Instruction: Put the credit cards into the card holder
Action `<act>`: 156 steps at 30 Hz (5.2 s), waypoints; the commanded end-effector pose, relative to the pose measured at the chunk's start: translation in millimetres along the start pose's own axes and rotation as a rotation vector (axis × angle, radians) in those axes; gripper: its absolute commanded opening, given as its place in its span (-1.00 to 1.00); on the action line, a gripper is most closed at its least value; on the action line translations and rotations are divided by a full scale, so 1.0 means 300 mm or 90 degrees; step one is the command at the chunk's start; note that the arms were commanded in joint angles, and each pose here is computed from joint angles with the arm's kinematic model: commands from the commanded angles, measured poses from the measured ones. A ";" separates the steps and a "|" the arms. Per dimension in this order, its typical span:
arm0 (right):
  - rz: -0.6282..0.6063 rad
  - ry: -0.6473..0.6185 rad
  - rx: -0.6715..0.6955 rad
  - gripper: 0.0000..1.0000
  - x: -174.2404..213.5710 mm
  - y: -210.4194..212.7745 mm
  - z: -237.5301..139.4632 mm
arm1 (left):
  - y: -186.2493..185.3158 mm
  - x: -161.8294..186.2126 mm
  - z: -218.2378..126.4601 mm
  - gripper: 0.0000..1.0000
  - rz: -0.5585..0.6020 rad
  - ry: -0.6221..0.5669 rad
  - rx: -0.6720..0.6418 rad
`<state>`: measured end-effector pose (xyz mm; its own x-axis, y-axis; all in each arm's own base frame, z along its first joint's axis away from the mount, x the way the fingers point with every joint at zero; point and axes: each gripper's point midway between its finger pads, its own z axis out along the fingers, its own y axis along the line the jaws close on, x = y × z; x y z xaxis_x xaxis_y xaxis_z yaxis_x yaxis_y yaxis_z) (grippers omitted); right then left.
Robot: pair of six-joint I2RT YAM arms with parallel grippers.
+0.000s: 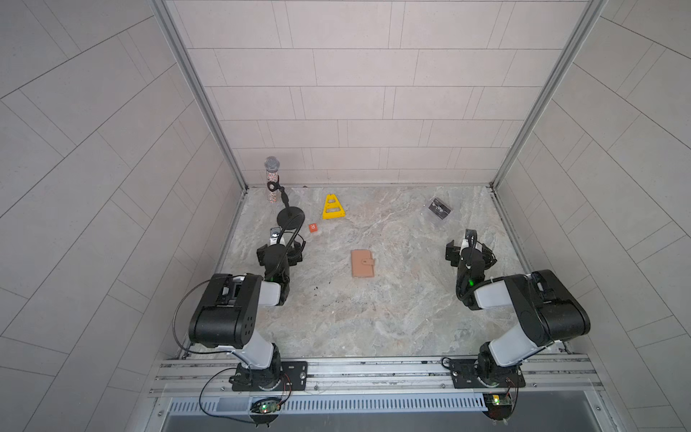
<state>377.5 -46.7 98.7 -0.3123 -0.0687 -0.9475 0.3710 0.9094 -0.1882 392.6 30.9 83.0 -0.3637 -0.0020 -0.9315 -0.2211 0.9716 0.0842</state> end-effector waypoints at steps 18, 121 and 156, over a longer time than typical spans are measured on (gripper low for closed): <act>-0.003 -0.004 0.009 0.99 -0.009 -0.002 0.007 | -0.008 -0.021 0.006 1.00 0.002 -0.009 0.005; -0.033 0.426 -0.464 -0.36 -0.100 0.338 0.436 | -0.155 -0.189 -0.564 1.00 -0.165 0.298 0.276; 0.055 0.530 -0.369 -0.17 0.123 0.304 -0.239 | -0.209 -0.165 -0.573 1.00 -0.179 0.330 0.326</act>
<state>337.4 64.9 56.1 -0.9112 0.0901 -0.4020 -0.0105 0.9704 0.2413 269.7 -65.6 186.3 -0.7522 -0.2551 -0.6076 0.0196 0.9130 -0.4076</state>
